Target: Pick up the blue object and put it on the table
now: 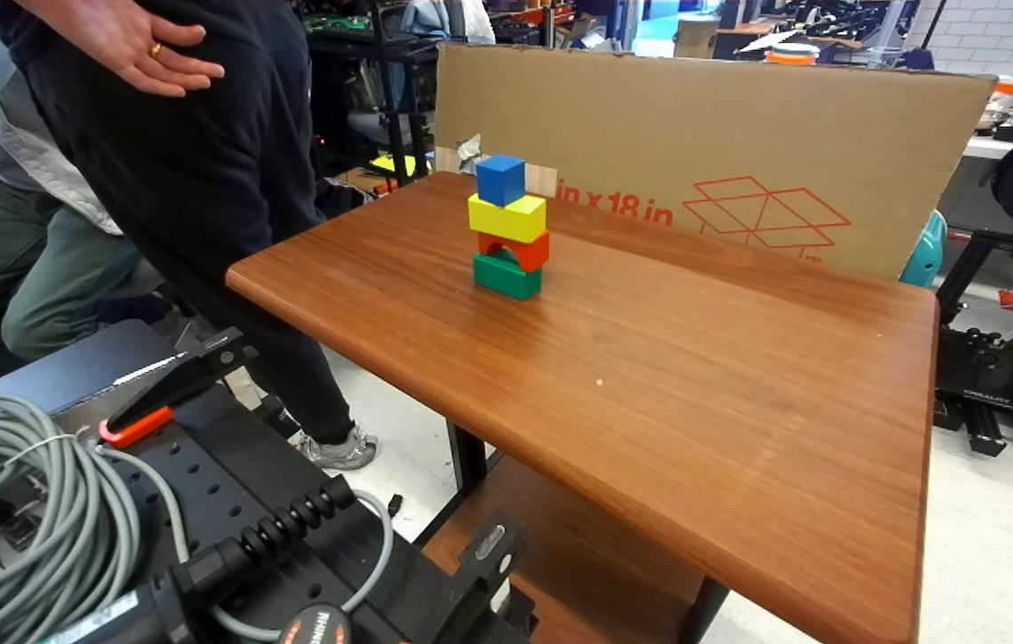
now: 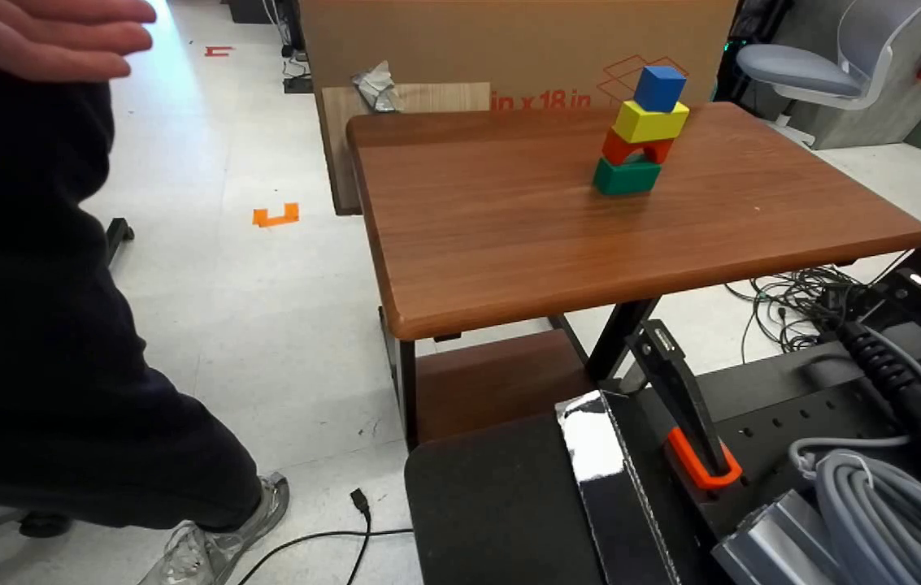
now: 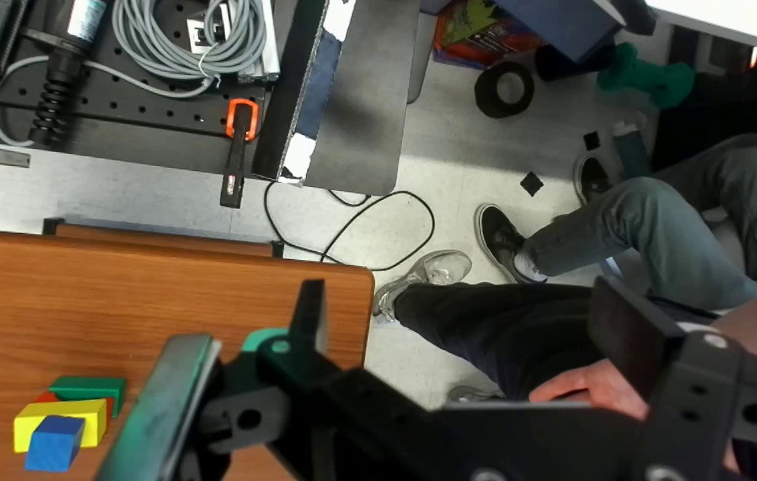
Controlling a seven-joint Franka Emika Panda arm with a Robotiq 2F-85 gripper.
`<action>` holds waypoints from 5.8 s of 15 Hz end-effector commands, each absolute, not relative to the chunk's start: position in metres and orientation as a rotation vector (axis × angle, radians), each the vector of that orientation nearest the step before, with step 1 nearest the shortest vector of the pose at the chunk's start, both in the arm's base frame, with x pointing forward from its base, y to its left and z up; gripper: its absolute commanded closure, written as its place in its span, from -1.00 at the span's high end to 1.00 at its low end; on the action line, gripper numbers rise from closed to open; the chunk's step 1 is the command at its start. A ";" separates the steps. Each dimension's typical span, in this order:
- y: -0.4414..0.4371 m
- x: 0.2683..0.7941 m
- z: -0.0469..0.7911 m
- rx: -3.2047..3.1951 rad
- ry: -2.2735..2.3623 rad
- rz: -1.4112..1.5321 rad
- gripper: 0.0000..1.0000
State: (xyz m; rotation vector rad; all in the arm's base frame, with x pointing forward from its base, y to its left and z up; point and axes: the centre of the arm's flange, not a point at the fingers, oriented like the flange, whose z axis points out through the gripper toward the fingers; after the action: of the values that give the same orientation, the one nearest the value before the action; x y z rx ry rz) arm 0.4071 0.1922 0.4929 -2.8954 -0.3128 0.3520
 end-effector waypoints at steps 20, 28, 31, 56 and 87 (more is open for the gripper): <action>0.072 0.509 0.386 -3.134 -0.125 0.104 1.00; 0.057 0.517 0.335 -3.208 0.091 -0.098 1.00; 0.051 0.524 0.318 -3.163 0.113 -0.109 1.00; 0.046 0.568 0.245 -3.158 0.111 -0.045 -0.02; 0.164 0.514 0.160 -3.184 0.031 0.063 -0.83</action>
State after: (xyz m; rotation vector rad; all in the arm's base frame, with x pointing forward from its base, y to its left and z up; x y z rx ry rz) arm 0.5065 0.1580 0.1826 -3.1668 -0.0018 0.0731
